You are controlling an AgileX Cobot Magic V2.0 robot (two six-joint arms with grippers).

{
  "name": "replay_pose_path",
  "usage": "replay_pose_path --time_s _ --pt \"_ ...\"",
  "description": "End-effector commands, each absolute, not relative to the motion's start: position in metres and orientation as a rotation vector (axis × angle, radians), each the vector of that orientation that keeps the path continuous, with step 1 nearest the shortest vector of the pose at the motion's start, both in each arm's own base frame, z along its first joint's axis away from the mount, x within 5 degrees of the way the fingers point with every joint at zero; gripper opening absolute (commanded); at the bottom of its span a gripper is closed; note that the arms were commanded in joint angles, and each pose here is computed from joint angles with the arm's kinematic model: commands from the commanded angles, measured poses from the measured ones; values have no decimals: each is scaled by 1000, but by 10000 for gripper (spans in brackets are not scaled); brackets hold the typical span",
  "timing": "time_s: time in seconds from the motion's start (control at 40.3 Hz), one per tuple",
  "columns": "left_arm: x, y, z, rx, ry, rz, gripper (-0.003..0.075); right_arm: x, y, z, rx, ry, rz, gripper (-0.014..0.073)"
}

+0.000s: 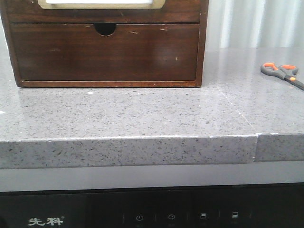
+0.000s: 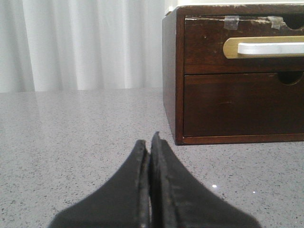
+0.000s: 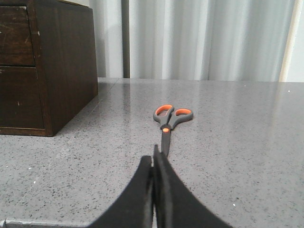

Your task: Put scissors in drawer with both arms

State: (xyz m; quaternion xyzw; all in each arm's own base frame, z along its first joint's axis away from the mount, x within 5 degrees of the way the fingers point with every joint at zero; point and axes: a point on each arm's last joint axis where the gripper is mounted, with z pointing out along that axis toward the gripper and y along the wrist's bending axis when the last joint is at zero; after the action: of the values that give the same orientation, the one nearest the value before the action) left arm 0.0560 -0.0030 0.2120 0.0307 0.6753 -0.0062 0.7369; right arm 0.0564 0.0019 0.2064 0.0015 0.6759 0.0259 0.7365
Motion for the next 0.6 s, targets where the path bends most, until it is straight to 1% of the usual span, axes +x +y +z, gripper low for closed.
replay_pose_path --time_s 0.0,0.446,0.57 --pt "55 -2 212 50 1410 -19 -20 54 2 215 -5 1381 43 -67" --pt "55 -2 212 50 1408 -19 -20 54 2 216 -5 1372 43 -67" --pt "53 -2 220 42 1321 -15 -20 53 2 219 -5 1346 45 -67"
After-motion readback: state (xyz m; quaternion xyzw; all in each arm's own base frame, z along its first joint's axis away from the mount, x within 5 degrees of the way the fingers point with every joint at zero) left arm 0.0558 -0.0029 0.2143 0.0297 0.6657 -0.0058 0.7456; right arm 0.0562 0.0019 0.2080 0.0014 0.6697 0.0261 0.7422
